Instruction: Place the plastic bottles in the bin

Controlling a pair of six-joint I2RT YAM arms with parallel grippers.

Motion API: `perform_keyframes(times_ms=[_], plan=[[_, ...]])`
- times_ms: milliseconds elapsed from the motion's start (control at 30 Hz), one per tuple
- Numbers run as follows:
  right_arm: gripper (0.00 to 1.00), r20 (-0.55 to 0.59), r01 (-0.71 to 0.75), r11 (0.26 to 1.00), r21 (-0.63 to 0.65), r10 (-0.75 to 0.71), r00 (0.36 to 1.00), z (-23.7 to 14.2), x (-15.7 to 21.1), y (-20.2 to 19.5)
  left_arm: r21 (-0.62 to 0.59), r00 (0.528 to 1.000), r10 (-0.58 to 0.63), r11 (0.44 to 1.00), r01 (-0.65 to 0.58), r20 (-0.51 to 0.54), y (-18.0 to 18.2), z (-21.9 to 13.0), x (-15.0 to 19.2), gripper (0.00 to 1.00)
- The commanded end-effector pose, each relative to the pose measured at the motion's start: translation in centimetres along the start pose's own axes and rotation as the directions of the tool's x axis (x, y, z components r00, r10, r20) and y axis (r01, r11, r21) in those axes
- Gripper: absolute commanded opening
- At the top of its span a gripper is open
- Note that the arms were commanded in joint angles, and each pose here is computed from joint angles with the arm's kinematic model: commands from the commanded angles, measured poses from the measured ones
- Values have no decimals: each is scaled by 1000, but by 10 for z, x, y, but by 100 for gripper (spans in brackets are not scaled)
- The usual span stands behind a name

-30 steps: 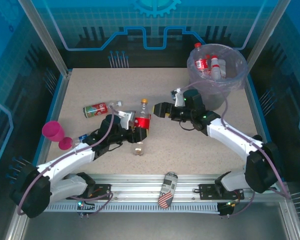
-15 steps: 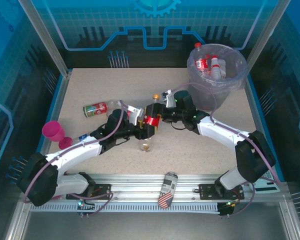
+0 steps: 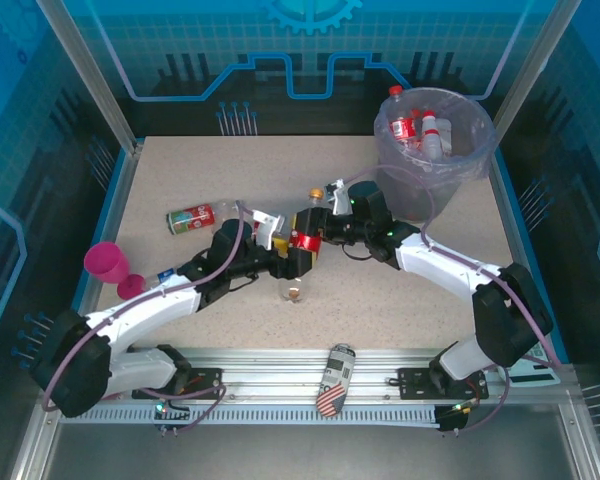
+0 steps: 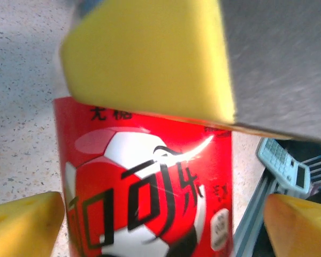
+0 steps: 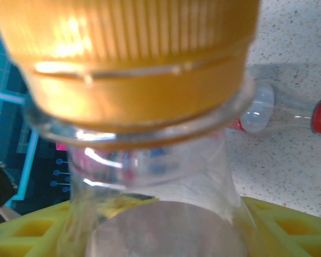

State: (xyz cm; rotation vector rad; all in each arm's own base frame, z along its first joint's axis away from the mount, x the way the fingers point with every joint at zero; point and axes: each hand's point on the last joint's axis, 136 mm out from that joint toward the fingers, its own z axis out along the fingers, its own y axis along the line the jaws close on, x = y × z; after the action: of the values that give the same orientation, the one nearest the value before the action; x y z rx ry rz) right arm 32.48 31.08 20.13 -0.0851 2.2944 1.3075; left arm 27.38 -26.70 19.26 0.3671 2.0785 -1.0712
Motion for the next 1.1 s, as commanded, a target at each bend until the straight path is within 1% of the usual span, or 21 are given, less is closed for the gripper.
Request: perform_keyframes(times_ms=[0,100,167,233,300,367,400,500,567,633,700,833,933,1000,1067], plan=[[59,80,83,996,28,-85,993,-21,-30,13,-1,999,16,1000,-15,47,-6,-14,-5,99],[57,135,169,981,94,-180,974,-44,-58,21,-32,998,7,999,-5,64,-4,-28,-3,99],[57,174,236,958,162,-263,949,-64,-79,28,-80,997,-13,997,18,70,3,-36,-1,99],[56,215,313,915,256,-370,904,-91,-104,38,-151,997,-43,987,53,66,14,-44,2,99],[56,256,382,843,379,-492,832,-124,-133,51,-207,995,-74,975,85,61,22,-49,5,99],[55,289,414,776,476,-583,759,-156,-159,63,-259,991,-115,957,129,67,31,-54,7,99],[54,309,418,744,521,-621,720,-174,-173,69,-289,988,-139,945,154,69,36,-55,8,99],[54,371,399,684,611,-692,619,-221,-208,88,-357,975,-208,908,221,76,50,-58,13,99],[53,391,371,633,679,-741,546,-251,-227,99,-378,967,-243,890,255,80,56,-59,15,99],[52,392,320,569,757,-788,474,-279,-244,104,-394,959,-270,875,282,86,61,-59,16,99],[52,368,247,493,834,-831,417,-306,-262,102,-403,952,-292,864,301,85,65,-58,19,99],[51,276,129,340,932,-892,359,-334,-290,89,-416,945,-317,850,322,83,69,-58,24,99],[52,190,80,237,968,-905,381,-337,-307,68,-426,941,-330,842,332,82,72,-59,27,99],[52,144,69,186,980,-906,398,-333,-317,53,-455,931,-350,816,357,102,78,-63,29,99],[53,113,62,154,986,-898,425,-329,-324,38,-474,922,-369,794,380,121,84,-65,30,99]])
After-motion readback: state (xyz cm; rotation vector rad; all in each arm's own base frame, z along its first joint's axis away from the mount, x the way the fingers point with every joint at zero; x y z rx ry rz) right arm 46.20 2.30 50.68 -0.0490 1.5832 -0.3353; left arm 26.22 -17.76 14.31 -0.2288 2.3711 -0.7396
